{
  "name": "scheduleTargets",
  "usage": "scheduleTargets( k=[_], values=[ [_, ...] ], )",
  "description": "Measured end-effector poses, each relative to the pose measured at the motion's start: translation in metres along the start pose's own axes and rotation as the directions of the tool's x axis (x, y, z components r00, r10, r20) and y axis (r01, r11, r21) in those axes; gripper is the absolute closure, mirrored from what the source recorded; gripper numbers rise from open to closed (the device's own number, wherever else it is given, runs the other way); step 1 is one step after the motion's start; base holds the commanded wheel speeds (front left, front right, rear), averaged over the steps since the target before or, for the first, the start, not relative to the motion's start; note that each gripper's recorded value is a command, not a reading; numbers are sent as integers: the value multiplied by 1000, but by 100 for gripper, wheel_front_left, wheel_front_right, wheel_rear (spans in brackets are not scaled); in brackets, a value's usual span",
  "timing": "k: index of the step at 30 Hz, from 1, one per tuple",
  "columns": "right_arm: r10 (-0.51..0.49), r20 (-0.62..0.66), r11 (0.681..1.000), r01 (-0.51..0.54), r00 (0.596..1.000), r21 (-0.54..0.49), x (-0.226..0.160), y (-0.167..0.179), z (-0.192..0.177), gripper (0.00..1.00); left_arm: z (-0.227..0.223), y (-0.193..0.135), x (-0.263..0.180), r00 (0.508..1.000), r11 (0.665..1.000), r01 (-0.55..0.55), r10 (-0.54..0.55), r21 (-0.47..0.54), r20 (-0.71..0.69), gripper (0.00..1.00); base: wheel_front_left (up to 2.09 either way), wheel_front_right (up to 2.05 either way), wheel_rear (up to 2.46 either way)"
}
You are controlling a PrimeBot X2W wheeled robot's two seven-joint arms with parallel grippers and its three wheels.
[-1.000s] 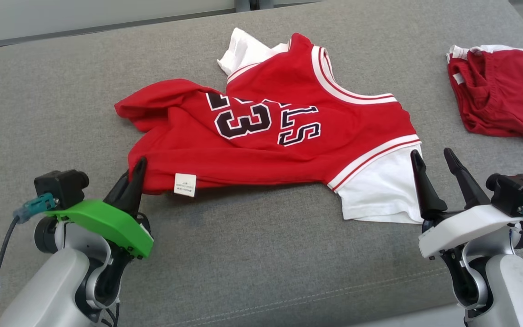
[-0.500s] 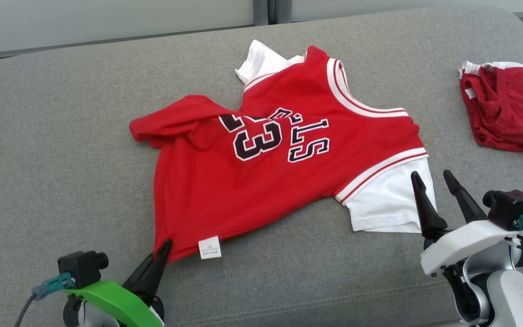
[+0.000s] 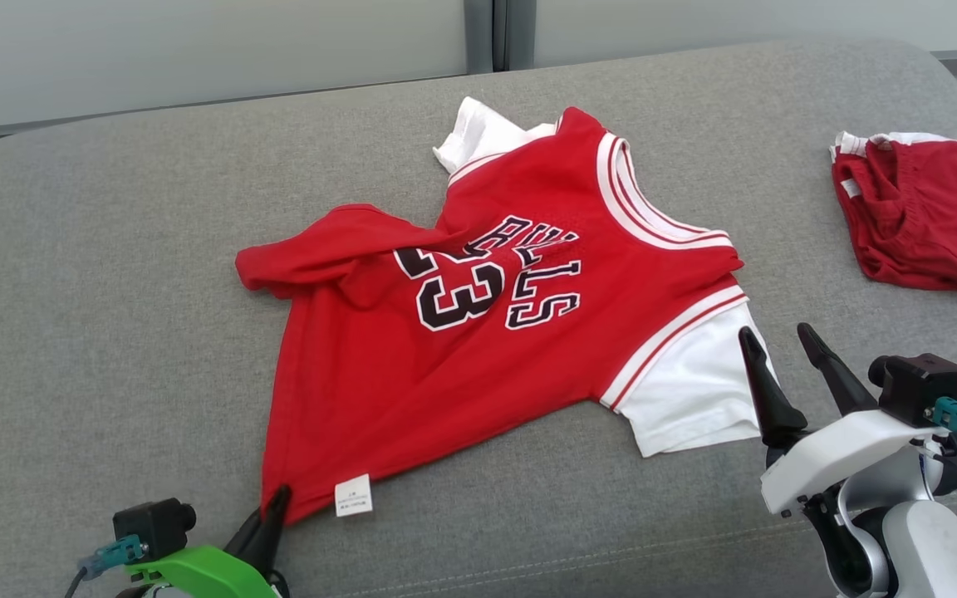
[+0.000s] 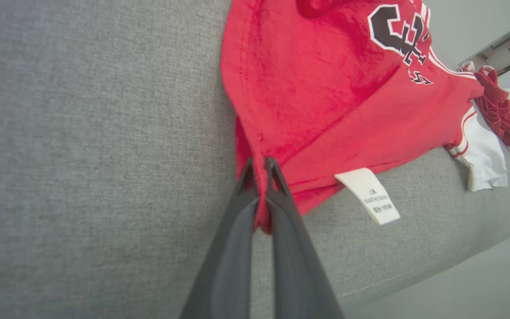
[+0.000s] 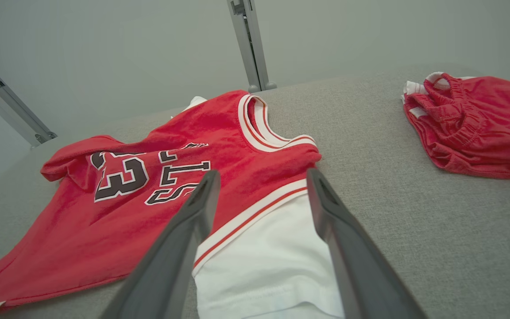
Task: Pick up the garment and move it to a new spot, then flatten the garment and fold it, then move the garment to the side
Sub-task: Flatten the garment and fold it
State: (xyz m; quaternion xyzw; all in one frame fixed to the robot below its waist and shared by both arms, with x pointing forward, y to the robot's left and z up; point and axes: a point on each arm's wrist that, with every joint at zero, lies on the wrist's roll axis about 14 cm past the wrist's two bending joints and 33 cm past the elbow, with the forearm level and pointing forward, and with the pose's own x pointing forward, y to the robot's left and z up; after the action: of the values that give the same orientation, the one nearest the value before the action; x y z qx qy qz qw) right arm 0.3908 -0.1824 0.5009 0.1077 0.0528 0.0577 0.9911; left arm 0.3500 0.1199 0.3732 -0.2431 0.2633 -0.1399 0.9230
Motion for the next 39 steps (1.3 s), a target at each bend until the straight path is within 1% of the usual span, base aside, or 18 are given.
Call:
scheduleTargets(
  k=[1, 2, 3, 4, 5, 10, 14, 19, 25, 29, 35, 39],
  values=[
    [2, 0, 1000, -2, 1000, 1, 0, 1, 0, 0, 2, 4, 0, 1000, 1000, -21, 21, 12, 13, 60, 0, 0, 0],
    [5, 1, 1000, -5, 1000, 1, -1, 2, 0, 0, 5, 7, 1, 999, 999, -38, 37, 22, 26, 43, 0, 0, 0],
    [6, 1, 1000, -6, 1000, 3, -1, 3, 0, 0, 8, 10, 1, 998, 998, -50, 49, 27, 37, 31, 0, 0, 0],
    [7, 1, 1000, -7, 1000, 3, -1, 3, 0, 0, 10, 12, 2, 997, 998, -61, 59, 34, 46, 11, 0, 0, 0],
    [8, 2, 1000, -8, 1000, 3, -1, 4, 0, 0, 13, 13, 2, 996, 997, -73, 70, 40, 58, 0, 0, 0, 0],
    [9, 10, 1000, -9, 1000, 6, -2, 5, 1, 0, 25, 18, -1, 990, 993, -103, 97, 50, 105, 0, 0, 0, 0],
    [5, 18, 1000, -6, 1000, 12, -5, 5, 1, 0, 23, 19, -9, 986, 991, -125, 118, 56, 117, 0, 0, 0, 0],
    [-11, 45, 1000, 10, 999, 13, -9, 3, 5, 0, 58, 15, -17, 960, 988, -153, 139, 37, 244, 0, 0, 0, 0],
    [-21, 77, 1000, 22, 997, -2, -16, 3, 12, 0, 81, -2, -34, 924, 987, -158, 132, 43, 359, 0, 0, 0, 0],
    [-22, 89, 1000, 23, 996, -12, -22, 4, 14, 0, 85, -8, -43, 913, 984, -166, 129, 62, 388, 0, 0, 0, 0],
    [-2, 141, 999, 9, 990, -46, -30, 12, 29, 0, 95, -9, -61, 890, 975, -198, 138, 96, 435, 0, 0, 0, 0],
    [16, 174, 997, -3, 985, -75, -33, 18, 38, 0, 97, -7, -71, 879, 972, -217, 155, 88, 452, 0, 0, 0, 0]
  ],
)
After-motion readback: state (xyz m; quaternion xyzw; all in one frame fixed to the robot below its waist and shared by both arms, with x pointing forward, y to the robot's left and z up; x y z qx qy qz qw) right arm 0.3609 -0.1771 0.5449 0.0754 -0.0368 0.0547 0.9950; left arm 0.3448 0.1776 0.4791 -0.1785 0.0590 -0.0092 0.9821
